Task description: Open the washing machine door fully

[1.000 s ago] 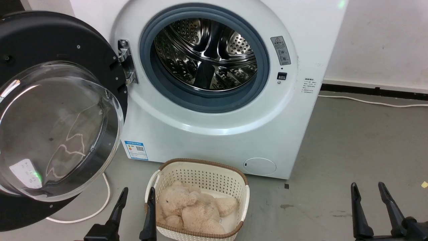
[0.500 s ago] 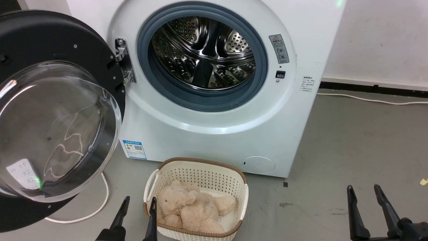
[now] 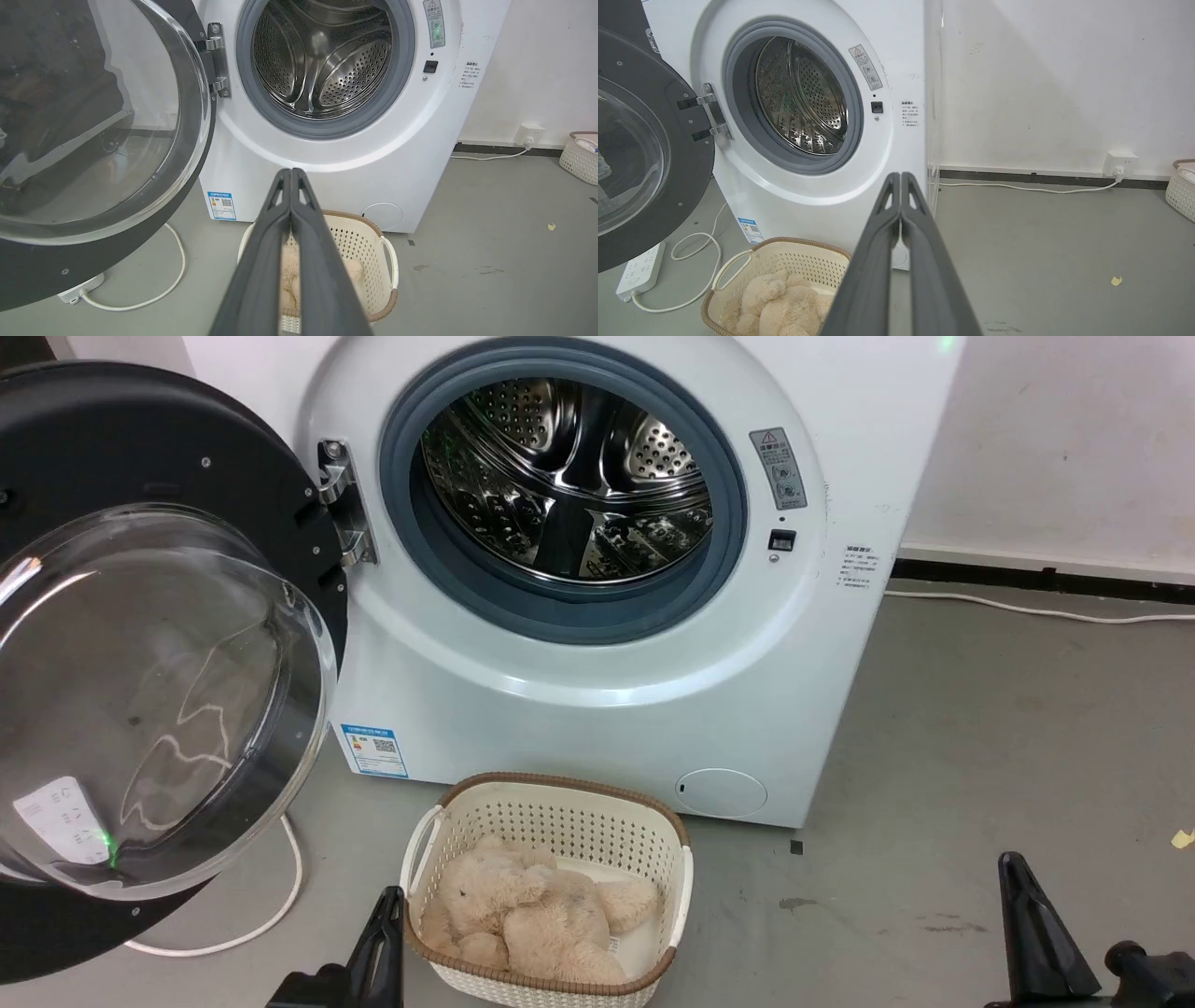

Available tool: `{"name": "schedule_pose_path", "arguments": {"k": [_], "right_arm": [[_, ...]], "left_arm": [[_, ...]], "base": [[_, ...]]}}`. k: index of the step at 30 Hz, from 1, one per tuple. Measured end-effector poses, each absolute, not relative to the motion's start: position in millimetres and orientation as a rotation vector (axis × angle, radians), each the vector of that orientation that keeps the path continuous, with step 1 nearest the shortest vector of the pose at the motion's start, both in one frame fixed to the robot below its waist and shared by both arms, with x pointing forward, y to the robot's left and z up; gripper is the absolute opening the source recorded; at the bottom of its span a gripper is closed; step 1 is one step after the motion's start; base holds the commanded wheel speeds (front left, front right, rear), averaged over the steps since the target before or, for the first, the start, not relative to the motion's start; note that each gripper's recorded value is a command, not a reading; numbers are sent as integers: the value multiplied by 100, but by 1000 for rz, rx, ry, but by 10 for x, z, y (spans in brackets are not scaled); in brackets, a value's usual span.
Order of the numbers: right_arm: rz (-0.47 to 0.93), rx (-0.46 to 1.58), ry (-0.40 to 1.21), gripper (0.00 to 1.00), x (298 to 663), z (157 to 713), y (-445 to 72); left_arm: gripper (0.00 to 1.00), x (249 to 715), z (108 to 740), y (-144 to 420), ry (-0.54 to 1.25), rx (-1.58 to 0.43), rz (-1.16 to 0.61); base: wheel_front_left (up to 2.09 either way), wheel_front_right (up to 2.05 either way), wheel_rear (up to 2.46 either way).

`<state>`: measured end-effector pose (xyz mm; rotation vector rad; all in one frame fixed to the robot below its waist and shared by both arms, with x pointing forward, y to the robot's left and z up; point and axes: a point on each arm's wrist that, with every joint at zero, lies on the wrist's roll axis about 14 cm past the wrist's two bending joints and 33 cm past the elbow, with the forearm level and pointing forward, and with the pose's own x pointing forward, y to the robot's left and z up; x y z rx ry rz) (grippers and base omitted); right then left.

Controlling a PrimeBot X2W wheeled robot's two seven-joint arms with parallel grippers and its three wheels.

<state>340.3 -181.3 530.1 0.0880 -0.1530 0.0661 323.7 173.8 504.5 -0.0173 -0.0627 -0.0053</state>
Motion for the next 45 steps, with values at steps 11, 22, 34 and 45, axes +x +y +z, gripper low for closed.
{"name": "schedule_pose_path", "arguments": {"k": [11, 22, 34, 45], "right_arm": [[72, 80, -130, 0, 3420, 5274, -1792], [79, 68, -109, 0, 3432, 5244, -1771], [88, 53, -99, 0, 3478, 5260, -1742], [92, 43, -81, 0, 3493, 5238, -1727]], "left_arm": [[0, 3268, 5039, 1752, -49, -13, -2], [0, 3308, 5054, 1739, -43, -10, -5], [0, 3359, 5074, 1750, -36, 1, -8], [0, 3398, 5084, 1754, -27, 3, -6]], "base": [[0, 0, 0], [0, 0, 0], [0, 0, 0], [0, 0, 0]]}}
